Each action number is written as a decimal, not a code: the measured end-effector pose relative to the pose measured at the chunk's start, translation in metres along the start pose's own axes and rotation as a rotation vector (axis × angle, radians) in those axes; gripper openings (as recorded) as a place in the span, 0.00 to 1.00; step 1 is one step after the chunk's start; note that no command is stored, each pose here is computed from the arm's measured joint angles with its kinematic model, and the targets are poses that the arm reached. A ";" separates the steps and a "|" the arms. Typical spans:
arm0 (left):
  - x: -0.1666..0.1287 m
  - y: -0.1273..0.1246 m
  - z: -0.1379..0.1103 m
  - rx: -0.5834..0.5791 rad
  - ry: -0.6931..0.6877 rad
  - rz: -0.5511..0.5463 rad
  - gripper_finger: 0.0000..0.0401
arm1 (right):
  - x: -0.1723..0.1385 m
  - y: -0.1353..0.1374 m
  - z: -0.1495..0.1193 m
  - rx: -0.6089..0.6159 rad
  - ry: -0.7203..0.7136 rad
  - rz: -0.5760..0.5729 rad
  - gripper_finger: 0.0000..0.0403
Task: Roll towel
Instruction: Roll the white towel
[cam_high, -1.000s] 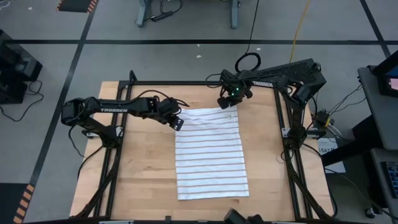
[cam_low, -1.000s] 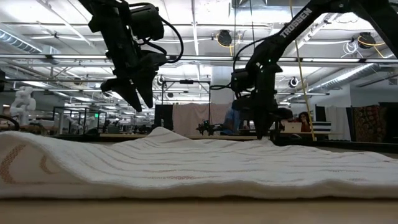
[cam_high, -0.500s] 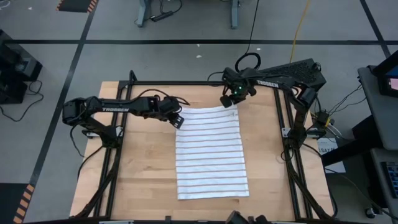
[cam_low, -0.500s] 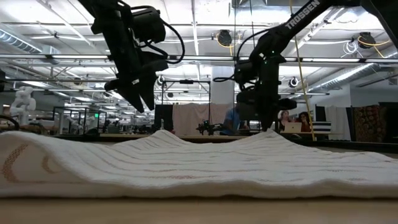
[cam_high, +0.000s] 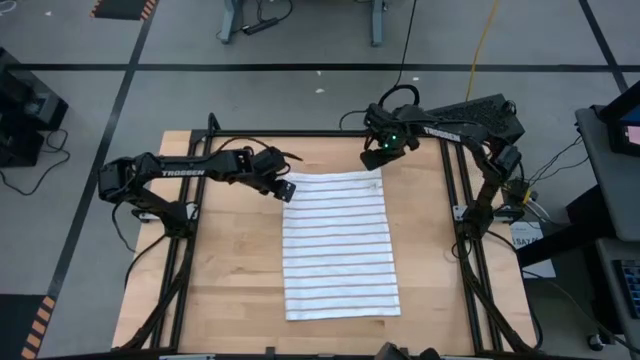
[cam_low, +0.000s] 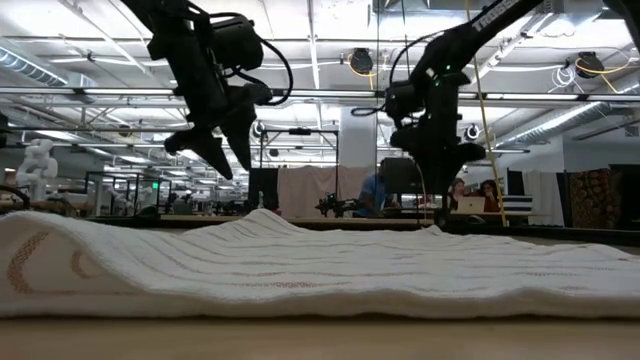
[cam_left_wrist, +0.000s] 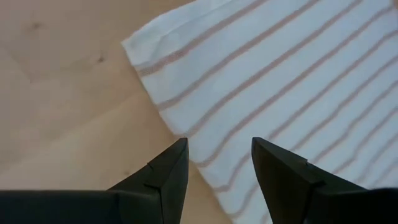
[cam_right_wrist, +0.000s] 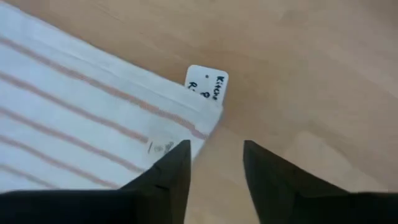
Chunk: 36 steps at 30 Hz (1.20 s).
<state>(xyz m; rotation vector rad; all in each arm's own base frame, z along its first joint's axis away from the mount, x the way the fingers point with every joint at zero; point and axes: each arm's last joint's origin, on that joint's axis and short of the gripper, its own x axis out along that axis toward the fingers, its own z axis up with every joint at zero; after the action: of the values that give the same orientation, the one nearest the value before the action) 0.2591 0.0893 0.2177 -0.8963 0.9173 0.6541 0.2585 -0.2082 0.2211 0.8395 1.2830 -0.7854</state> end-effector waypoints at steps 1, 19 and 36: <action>-0.001 0.001 0.001 -0.024 0.000 -0.008 0.45 | -0.006 0.000 -0.002 -0.013 -0.011 0.005 0.38; -0.004 0.019 0.017 -0.234 0.010 -0.032 0.45 | -0.084 0.017 -0.052 -0.215 -0.188 0.121 0.43; 0.035 0.070 0.061 0.051 0.092 -0.237 0.45 | -0.092 0.054 -0.076 0.207 -0.136 0.284 0.43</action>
<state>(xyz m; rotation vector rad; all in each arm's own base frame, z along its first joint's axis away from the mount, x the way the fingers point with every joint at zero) 0.2434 0.1805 0.1799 -0.9780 0.8883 0.3870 0.2576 -0.1126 0.3102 1.0886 0.9466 -0.7401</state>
